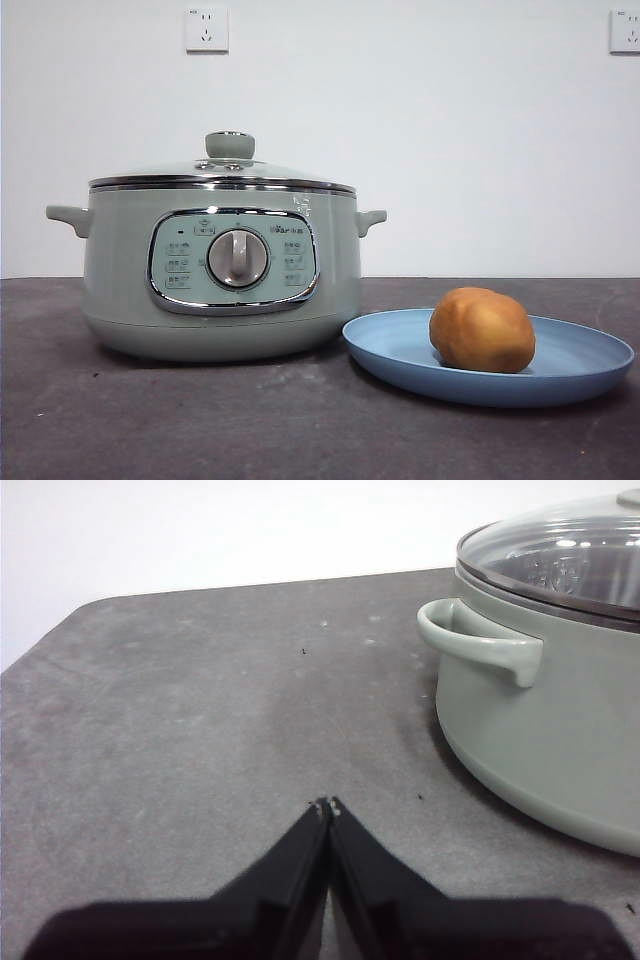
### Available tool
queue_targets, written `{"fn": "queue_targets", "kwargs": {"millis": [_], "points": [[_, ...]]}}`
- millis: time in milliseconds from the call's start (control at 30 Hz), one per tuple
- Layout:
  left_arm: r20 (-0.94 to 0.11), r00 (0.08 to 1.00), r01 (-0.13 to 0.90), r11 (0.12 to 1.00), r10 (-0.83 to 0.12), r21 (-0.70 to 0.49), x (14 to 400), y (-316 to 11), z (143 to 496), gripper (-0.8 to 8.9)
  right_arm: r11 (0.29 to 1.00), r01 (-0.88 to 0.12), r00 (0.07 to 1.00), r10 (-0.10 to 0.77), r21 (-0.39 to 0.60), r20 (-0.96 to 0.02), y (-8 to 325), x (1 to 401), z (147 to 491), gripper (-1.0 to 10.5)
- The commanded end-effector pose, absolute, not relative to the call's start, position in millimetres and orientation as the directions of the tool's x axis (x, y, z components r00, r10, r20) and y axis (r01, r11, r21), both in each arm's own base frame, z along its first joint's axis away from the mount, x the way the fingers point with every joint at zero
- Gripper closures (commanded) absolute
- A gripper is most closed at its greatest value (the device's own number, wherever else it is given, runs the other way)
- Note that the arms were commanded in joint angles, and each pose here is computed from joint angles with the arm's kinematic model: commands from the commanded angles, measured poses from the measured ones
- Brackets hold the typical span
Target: Take the potato out from the steamer,put the potato on the plate,close the lid
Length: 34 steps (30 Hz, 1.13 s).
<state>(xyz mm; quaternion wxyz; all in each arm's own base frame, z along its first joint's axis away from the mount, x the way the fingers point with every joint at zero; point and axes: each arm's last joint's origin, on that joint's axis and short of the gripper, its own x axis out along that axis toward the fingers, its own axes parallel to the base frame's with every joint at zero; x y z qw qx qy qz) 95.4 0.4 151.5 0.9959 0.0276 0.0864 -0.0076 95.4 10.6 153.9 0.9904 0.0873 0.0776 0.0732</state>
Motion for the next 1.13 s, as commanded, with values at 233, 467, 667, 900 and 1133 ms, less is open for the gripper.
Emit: {"fn": "queue_targets", "kwargs": {"millis": [233,467,667,900,1133], "points": [[-0.191,0.982,0.021,0.999,-0.013,0.042,95.5,0.6,147.3,8.17,0.974,-0.093,0.976,0.130,0.205,-0.174,9.6,95.4,148.3,9.5],[-0.191,0.982,0.021,0.999,-0.013,0.042,95.5,0.6,147.3,8.17,0.972,-0.092,0.977,0.130,0.215,-0.170,9.6,95.5,148.7,9.5],[-0.191,0.982,0.021,0.999,-0.013,0.042,95.5,0.6,147.3,8.17,0.972,-0.092,0.977,0.130,0.215,-0.170,9.6,95.5,148.7,9.5],[-0.191,0.982,0.021,0.999,-0.013,0.042,95.5,0.6,147.3,8.17,0.972,-0.092,0.977,0.130,0.215,-0.171,9.6,95.5,148.6,9.5],[-0.191,0.982,0.021,0.999,-0.013,0.042,95.5,0.6,147.3,8.17,0.972,-0.092,0.977,0.130,0.215,-0.171,9.6,95.5,148.6,9.5]]}}
